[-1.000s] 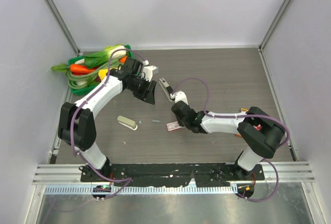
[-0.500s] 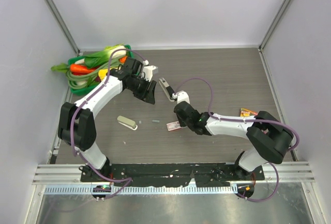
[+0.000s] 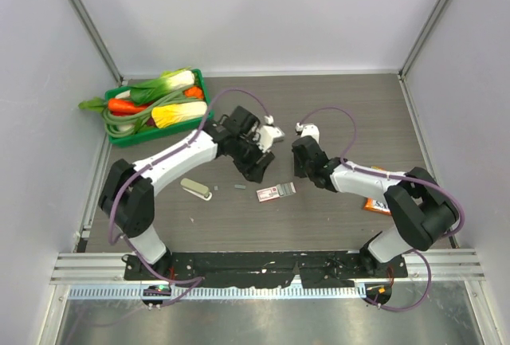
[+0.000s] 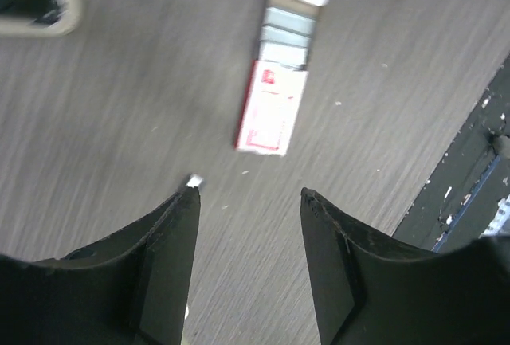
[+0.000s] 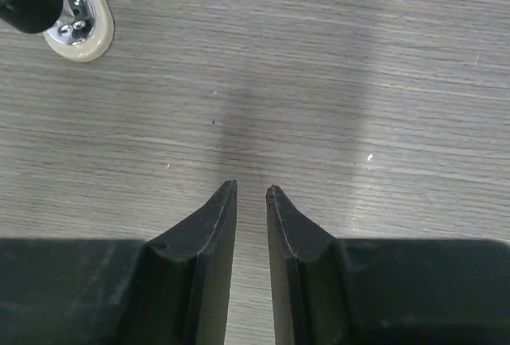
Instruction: Unload the staples from the stapler
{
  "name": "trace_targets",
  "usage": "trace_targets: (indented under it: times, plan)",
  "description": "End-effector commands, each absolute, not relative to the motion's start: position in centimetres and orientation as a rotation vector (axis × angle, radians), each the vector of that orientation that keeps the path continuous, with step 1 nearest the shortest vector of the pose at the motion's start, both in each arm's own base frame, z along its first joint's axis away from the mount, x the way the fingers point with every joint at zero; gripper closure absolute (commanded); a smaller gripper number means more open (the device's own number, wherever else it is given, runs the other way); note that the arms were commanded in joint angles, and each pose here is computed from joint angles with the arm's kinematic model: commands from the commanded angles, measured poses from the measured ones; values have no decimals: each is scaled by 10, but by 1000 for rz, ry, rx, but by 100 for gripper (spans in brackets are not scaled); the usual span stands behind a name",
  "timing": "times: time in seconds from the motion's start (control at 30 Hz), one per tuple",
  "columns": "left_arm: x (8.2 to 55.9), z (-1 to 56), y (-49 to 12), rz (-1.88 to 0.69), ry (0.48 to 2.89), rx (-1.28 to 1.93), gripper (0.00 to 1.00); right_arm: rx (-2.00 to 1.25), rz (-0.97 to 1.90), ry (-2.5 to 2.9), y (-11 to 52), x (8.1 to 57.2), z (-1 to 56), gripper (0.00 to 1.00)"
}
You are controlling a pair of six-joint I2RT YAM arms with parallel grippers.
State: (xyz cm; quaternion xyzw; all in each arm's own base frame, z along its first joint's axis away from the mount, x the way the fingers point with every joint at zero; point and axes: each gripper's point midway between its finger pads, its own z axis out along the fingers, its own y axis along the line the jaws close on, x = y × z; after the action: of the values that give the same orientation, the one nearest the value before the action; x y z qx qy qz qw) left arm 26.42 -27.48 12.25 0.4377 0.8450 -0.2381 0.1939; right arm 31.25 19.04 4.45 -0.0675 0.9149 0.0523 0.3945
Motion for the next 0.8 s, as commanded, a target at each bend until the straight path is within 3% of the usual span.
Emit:
trace_targets:
  times: [0.0, 0.47, 0.77]
  plan:
    - [257, 103, -296, -572, 2293, 1403, 43, -134, 230, 2268, 207, 329, 68, 73]
    - [240, 75, -328, -646, 2199, 1424, 37, -48, 447, 2307, 214, 349, 39, 80]
    - [231, 61, -328, -667, 2196, 1361, 34, -32, 642, 2360, 223, 314, 17, 84]
